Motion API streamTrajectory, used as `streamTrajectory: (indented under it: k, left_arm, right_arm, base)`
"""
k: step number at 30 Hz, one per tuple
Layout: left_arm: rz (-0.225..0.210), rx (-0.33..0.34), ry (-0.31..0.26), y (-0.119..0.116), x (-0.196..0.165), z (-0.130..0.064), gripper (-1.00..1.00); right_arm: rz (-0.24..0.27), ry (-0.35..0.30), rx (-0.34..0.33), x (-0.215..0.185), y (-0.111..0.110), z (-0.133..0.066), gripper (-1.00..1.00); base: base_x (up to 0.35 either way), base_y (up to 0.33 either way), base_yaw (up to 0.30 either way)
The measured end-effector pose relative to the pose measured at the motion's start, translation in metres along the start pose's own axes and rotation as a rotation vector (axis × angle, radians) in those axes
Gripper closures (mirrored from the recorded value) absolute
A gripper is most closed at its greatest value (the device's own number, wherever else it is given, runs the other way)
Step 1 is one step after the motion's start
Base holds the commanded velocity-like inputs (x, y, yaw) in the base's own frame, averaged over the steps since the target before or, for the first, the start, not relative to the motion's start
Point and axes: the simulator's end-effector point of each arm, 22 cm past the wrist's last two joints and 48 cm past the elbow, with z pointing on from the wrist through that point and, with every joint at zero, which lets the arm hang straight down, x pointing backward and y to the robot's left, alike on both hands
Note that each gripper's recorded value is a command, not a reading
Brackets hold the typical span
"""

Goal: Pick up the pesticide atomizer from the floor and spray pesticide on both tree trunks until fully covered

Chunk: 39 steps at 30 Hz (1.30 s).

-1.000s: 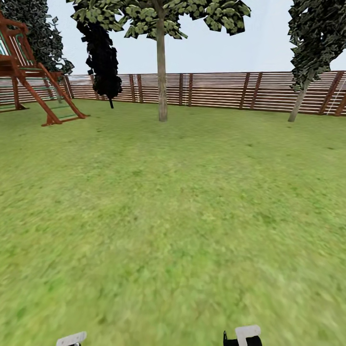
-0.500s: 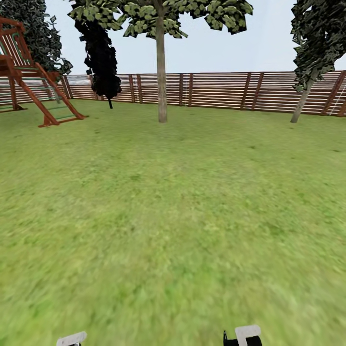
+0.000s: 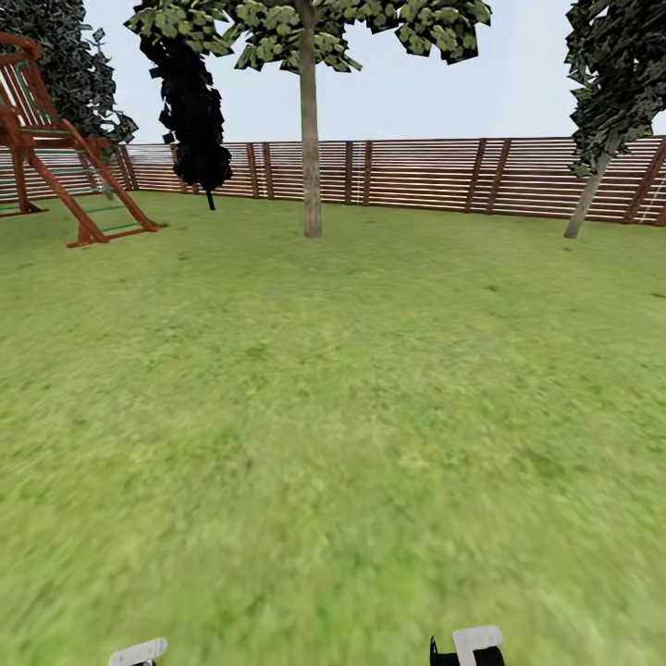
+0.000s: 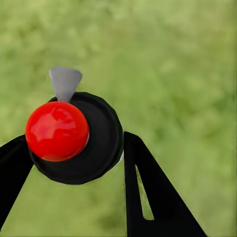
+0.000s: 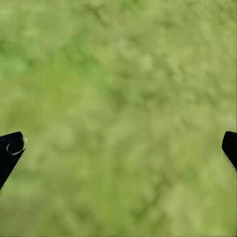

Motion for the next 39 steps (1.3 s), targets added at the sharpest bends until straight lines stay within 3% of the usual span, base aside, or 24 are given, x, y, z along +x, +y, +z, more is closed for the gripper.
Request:
streamTrajectory:
  k: [39]
  left_arm:
    - [0.000,0.000,0.000,-0.0001,-0.0001,0.0000,1.00]
  right_arm:
    - [0.000,0.000,0.000,0.0000,0.0000,0.0000,-1.00]
  base:
    - [0.338,0.000,0.000]
